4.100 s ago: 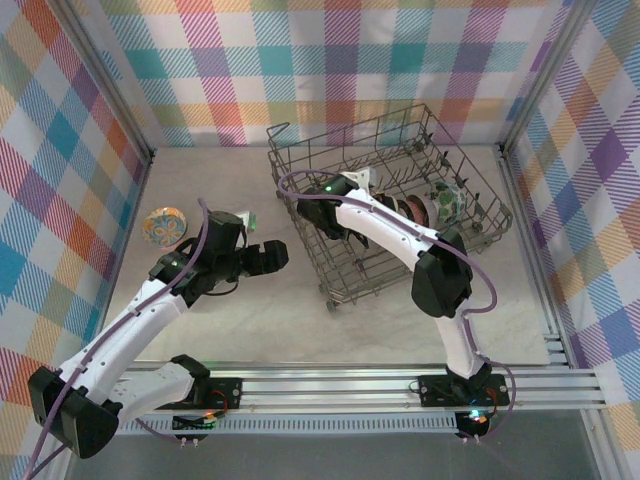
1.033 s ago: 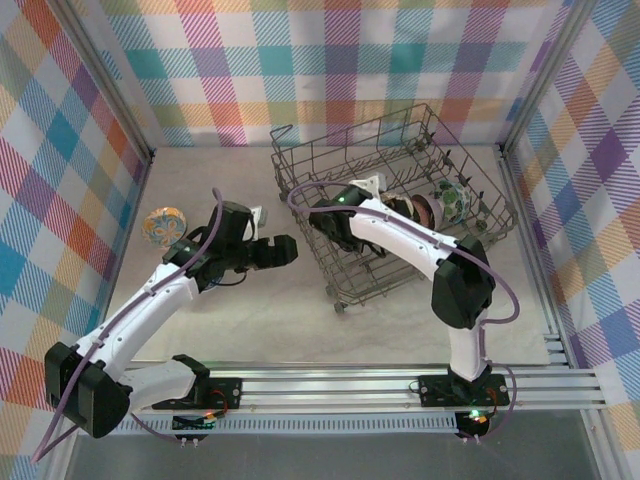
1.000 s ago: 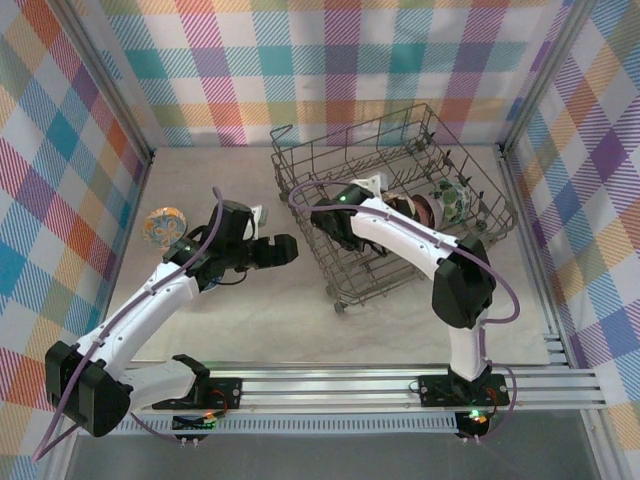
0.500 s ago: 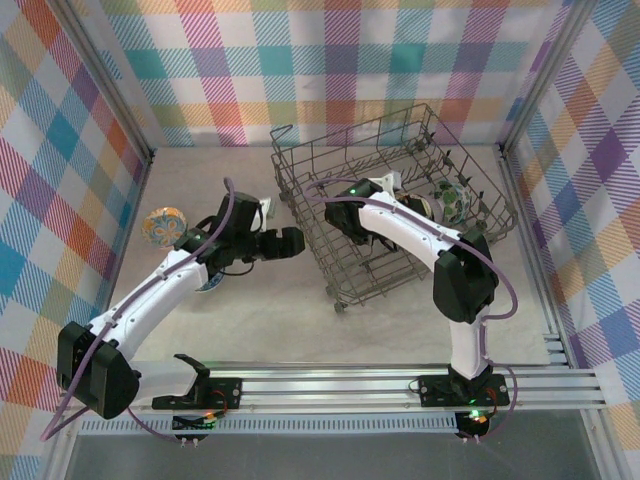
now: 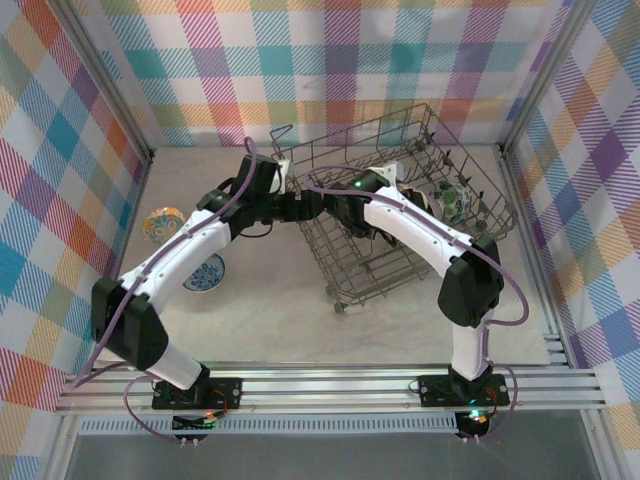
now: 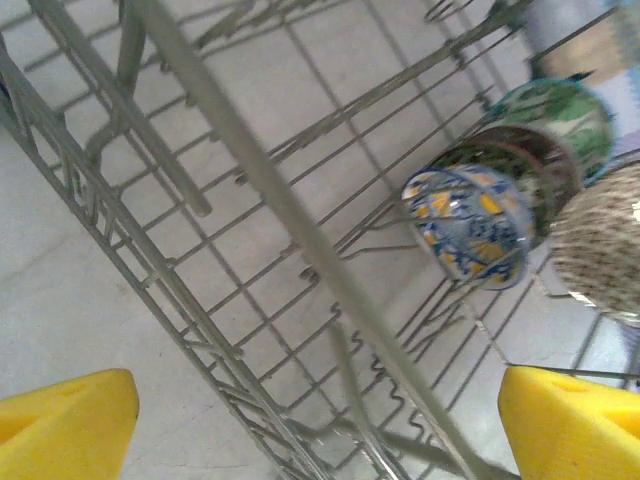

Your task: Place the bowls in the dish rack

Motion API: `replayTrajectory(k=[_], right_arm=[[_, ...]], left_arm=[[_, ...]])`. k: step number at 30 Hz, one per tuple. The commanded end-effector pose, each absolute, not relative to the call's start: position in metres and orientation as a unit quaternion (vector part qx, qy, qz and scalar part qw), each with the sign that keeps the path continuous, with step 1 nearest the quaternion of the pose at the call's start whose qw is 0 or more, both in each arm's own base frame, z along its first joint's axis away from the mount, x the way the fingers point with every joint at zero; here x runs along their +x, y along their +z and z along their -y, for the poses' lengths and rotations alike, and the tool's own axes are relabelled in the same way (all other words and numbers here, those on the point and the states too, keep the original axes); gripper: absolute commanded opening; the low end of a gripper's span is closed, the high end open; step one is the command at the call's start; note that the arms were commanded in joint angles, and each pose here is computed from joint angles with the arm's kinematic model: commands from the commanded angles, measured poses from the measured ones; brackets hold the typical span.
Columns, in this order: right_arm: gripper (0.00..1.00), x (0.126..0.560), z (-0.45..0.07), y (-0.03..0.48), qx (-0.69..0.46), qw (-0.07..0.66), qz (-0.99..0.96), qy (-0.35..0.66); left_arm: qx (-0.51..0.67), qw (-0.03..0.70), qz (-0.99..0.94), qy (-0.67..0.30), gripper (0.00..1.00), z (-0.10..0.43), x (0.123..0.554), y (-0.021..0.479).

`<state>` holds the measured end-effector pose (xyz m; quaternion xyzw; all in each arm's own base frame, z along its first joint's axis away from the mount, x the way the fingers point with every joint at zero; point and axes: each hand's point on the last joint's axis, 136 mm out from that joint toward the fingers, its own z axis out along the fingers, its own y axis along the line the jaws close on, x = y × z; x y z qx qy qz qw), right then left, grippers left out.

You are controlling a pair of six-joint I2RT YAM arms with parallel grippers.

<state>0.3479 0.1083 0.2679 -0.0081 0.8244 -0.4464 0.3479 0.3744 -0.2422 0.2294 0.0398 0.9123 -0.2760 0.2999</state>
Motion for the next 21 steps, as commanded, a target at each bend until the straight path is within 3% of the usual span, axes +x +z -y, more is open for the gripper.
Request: replayTrajectory(k=[1,21], right_arm=[[0.00,0.328,-0.087,0.301,-0.027,0.331,-0.818,-0.469],[0.00,0.315,-0.049,0.308,0.019,0.316,-0.826,-0.465]], left_arm=[[0.038,0.297,-0.912,-0.279,0.91,0.245,0.381,0.234],[-0.055,0.291,-0.893,-0.338,0.63,0.282,0.306,0.228]])
